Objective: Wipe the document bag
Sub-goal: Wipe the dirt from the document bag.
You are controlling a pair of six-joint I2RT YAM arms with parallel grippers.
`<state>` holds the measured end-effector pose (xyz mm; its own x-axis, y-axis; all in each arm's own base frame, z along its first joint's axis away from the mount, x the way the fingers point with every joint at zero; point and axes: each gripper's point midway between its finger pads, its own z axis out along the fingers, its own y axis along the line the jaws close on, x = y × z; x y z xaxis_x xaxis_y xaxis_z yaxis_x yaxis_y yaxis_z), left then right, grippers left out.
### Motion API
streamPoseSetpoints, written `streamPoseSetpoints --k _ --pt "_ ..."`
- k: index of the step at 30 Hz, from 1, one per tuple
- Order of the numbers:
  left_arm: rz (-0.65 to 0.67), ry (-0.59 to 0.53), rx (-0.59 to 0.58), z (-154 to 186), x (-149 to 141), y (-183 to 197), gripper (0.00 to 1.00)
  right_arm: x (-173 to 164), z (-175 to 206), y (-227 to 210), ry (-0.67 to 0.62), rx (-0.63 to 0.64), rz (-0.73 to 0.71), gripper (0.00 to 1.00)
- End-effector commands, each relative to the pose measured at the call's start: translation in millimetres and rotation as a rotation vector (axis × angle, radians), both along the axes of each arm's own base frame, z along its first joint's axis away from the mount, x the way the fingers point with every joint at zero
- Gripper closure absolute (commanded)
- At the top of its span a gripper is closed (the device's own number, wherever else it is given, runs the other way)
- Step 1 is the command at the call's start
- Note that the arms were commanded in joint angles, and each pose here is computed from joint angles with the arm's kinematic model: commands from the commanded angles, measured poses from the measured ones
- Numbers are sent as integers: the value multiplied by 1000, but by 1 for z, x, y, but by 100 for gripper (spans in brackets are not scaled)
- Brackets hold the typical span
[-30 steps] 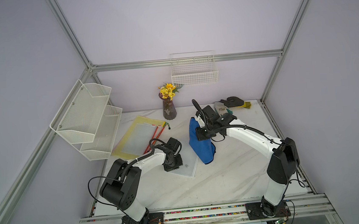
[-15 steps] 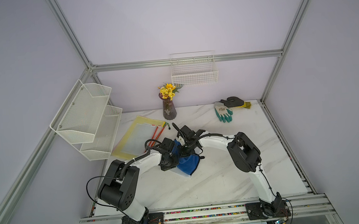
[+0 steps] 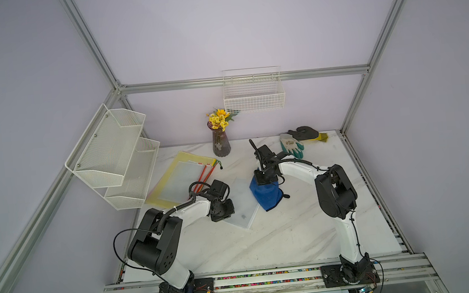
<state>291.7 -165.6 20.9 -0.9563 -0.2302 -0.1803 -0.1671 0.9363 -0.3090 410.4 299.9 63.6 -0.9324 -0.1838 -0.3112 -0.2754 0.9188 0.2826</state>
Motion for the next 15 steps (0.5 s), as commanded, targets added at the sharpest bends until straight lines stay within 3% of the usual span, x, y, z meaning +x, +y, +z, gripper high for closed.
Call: streamPoseSetpoints --k 1,4,7,11,15 --pt "28 130 117 -38 -25 22 100 -105 49 75 187 203 350 100" --pt "37 119 118 -35 -20 22 100 -146 37 91 308 271 370 100" --pt "43 122 122 -35 -22 23 100 -147 -2 82 367 228 278 100" --pt "48 130 130 -37 -31 29 100 -98 -38 34 316 117 37 100" --pt "33 152 134 -42 -40 31 100 -38 -28 -44 140 -26 -208 100"
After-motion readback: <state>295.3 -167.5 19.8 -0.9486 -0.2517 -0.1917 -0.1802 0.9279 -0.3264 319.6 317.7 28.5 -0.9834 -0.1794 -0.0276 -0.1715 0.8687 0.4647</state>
